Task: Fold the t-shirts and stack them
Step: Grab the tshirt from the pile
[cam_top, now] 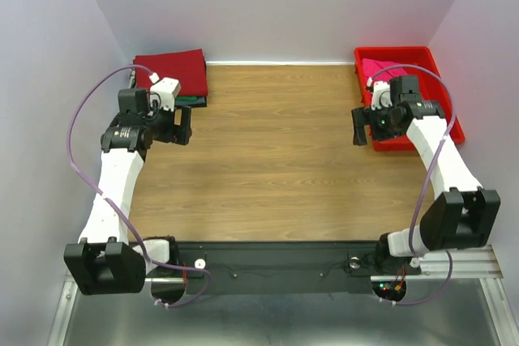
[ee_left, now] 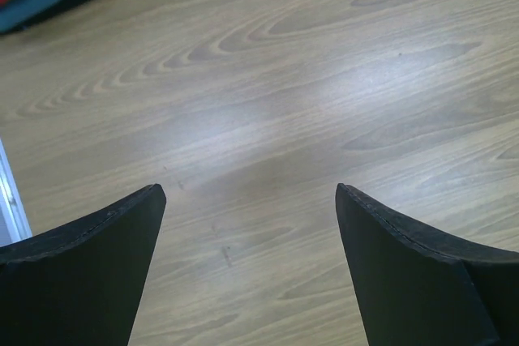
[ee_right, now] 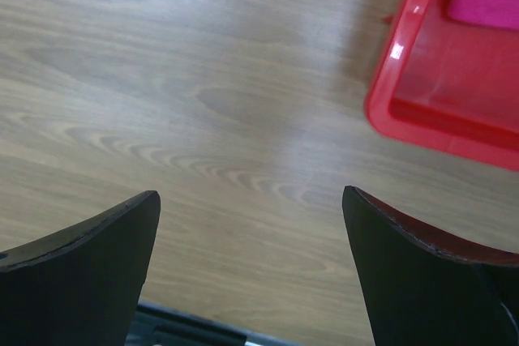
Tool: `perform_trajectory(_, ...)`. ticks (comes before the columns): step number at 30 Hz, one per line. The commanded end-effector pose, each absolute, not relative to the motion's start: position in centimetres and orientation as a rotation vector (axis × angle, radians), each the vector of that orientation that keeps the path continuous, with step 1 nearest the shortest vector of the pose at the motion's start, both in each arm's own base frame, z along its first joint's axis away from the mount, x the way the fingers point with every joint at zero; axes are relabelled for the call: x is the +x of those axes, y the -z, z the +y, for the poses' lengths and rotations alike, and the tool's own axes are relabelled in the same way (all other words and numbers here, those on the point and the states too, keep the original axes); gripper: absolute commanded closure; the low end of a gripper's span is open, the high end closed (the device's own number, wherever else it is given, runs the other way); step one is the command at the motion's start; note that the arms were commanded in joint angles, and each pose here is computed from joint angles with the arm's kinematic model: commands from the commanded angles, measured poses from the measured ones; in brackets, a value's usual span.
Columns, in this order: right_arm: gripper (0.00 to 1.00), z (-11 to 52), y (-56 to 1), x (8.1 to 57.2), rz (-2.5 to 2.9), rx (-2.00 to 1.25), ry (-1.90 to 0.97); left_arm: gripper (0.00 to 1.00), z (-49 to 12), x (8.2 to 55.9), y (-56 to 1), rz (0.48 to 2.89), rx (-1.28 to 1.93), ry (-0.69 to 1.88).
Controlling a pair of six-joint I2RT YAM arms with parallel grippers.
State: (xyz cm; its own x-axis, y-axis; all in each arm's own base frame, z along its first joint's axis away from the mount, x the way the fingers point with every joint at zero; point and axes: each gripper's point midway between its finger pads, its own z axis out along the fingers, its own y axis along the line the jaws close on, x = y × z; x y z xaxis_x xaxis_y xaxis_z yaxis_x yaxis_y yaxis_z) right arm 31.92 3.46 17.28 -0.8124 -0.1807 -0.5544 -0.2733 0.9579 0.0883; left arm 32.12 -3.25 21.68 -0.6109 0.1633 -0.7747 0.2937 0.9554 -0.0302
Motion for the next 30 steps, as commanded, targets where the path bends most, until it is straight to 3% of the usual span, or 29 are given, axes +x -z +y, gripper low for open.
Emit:
perform_trajectory(1, 0.0, 2.0, -19.1, 34.8, 2.496, -0.341, -0.114, 0.01, -3.6, 33.6, -26.4, 2.063, 0.388, 0.151)
perform_trajectory(11, 0.0, -5.3, -21.3, 48.3, 2.406, -0.105, -0.072, 0.01, -5.2, 39.5, -29.2, 2.078, 0.449, 0.258)
perform_trajectory(20, 0.0, -14.1, -14.6, 58.0, 2.406, 0.108, 0.163, 0.01, -4.9, 44.1, -27.9, 2.164, 0.431, 0.268)
perform_trajectory(30, 0.0, -15.0, -4.3, 60.0, 2.496, 0.138, 0.156, 0.01, -4.9, 47.0, -25.8, 2.285, 0.421, 0.298)
